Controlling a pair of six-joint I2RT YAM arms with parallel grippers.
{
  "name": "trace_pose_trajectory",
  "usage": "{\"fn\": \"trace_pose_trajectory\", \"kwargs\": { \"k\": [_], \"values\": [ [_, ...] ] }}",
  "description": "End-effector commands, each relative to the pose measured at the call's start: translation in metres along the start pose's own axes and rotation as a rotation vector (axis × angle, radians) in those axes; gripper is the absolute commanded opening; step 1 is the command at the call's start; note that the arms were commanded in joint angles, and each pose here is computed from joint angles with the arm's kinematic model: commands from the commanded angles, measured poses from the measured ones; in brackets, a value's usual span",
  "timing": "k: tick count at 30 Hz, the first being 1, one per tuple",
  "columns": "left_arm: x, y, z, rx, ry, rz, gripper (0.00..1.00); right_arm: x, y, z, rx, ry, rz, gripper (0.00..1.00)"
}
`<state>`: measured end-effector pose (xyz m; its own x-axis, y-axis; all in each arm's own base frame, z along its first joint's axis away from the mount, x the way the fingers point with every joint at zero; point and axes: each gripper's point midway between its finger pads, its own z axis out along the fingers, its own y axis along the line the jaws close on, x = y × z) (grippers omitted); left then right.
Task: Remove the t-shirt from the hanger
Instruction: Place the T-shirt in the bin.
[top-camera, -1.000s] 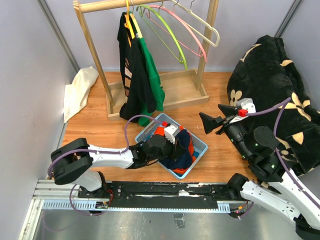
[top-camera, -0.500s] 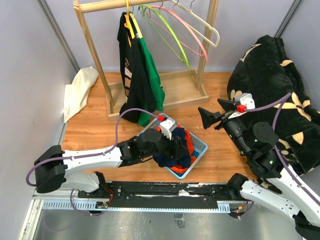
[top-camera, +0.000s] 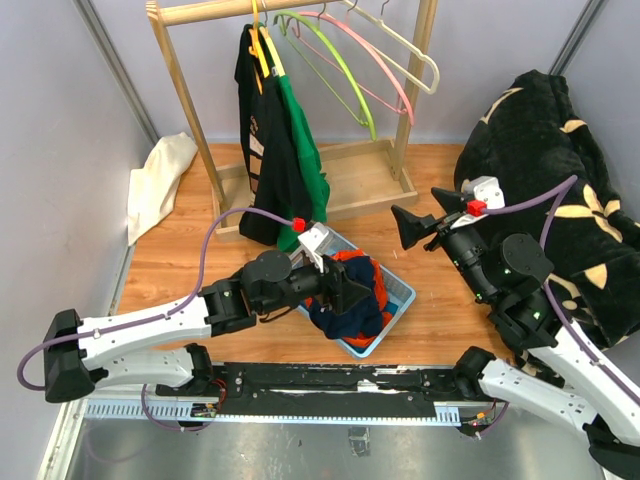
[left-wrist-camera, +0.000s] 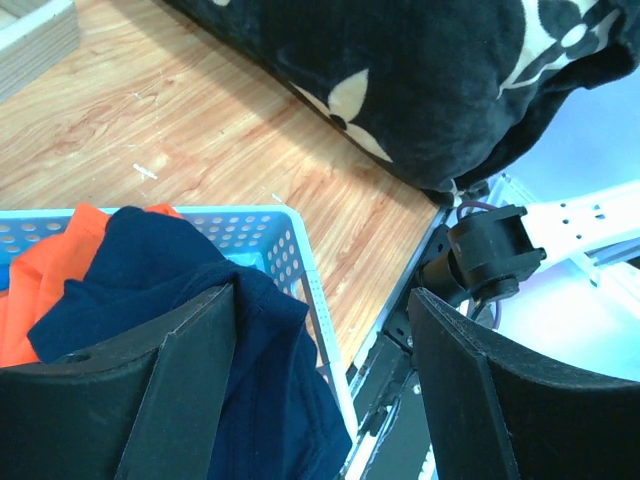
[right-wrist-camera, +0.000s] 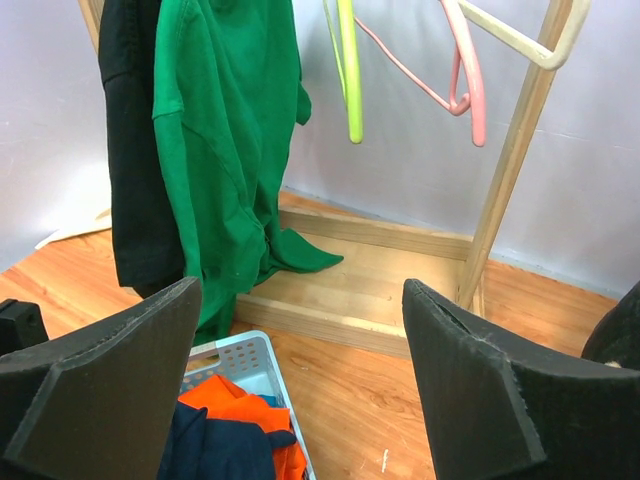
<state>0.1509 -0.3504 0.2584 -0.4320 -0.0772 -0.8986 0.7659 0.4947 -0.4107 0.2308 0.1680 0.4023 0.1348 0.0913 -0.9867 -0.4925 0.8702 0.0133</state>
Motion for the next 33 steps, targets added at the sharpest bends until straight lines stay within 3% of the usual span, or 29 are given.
{"fn": "trace_pose_trajectory", "kwargs": {
  "k": [1,7,14,18,33],
  "values": [
    [-0.015,-0.014,-0.003,0.037,0.000,0.030,0.72,-0.024,0.006,0.002,-0.029,-0.061,0.005,0.82],
    [0.007,0.005,0.006,-0.083,0.150,0.066,0.73,-0.027,0.005,0.001,-0.028,-0.066,0.006,0.82],
    [0.019,0.015,0.000,-0.142,0.230,0.068,0.89,-0.029,0.001,-0.005,-0.013,-0.075,0.005,0.82],
    [0.015,0.013,-0.009,-0.145,0.231,0.049,0.99,-0.029,0.001,-0.006,-0.014,-0.077,0.005,0.82],
    [-0.015,0.010,-0.027,-0.161,0.140,0.025,0.98,-0.014,0.000,-0.009,-0.012,-0.030,-0.002,0.82]
  ]
}}
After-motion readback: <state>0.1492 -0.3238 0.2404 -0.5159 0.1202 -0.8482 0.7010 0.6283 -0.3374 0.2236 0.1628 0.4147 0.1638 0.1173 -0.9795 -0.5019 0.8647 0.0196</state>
